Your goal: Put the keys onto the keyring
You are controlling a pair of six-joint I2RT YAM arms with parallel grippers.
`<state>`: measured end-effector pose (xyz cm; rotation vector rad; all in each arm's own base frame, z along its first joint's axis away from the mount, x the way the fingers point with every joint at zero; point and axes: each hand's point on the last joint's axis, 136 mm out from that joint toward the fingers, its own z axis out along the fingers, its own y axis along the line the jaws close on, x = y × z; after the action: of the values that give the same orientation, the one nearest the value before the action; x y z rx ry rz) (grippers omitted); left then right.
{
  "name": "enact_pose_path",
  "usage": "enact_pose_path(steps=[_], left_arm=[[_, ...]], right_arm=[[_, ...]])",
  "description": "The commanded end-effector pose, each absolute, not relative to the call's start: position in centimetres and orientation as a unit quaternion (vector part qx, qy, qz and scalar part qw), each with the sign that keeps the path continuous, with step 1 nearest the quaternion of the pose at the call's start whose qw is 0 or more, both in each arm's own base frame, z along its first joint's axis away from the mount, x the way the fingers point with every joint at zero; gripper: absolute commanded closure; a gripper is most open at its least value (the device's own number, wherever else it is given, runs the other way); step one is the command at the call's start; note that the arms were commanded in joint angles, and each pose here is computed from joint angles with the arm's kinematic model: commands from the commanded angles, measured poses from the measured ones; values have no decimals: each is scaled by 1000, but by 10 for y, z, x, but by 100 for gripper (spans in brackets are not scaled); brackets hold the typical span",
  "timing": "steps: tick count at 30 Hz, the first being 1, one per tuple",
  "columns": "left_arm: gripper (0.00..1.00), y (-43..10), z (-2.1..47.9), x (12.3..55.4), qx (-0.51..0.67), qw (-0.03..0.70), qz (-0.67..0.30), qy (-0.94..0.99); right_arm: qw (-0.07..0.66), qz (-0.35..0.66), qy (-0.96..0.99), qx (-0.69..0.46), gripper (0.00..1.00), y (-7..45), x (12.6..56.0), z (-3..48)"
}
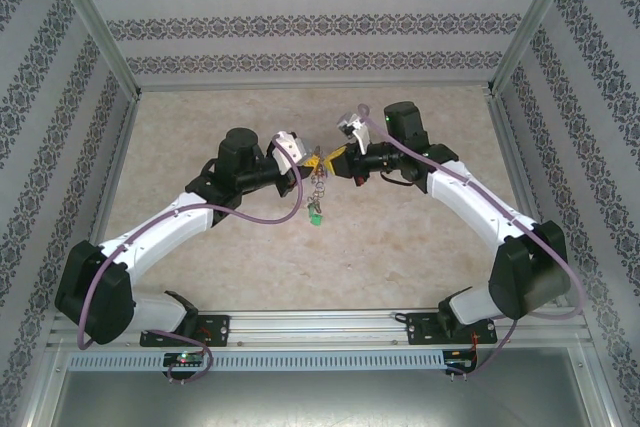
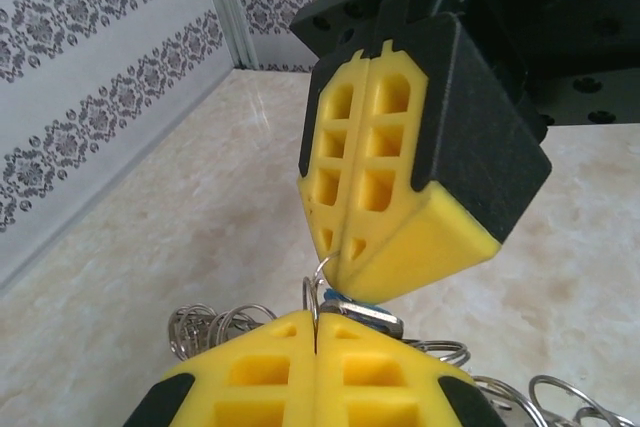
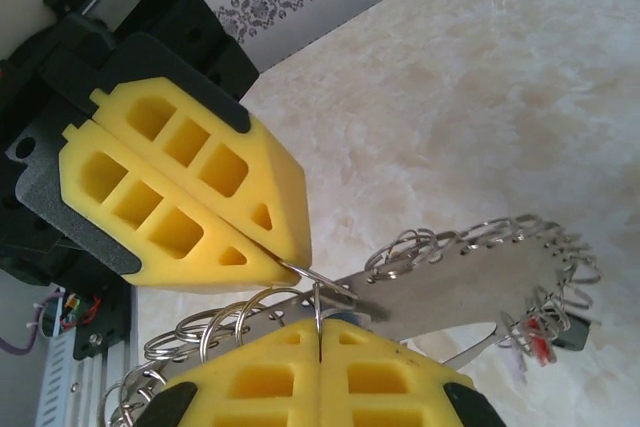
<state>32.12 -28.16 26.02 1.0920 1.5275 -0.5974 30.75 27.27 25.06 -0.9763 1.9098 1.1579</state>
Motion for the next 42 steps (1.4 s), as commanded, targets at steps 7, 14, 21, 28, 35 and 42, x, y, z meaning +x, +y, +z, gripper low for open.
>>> enact_pose_path(steps=[7,14,21,28,35,42], left_arm=[[100,-287,305,306,470,619,-267,569],[100,-288,314,307,455,635,-281,557],[100,-291,318,302,460,637,-295,544],[100,-292,321,299,457,638,-308,537],[100,-295,325,291,468,632,-325,525],[100,-302,327,280,485,614,-356,510]], right_arm=[[318,513,716,-351,100,270,308,262],[275,546,711,-347,100,274,300,259],[280,547,706,-352,75,273,297,265],[335,495,709,-375,65,254,296,271],[447,360,659,-485,62,237,279,270],[506,253,613,-552,65,236,277,277]])
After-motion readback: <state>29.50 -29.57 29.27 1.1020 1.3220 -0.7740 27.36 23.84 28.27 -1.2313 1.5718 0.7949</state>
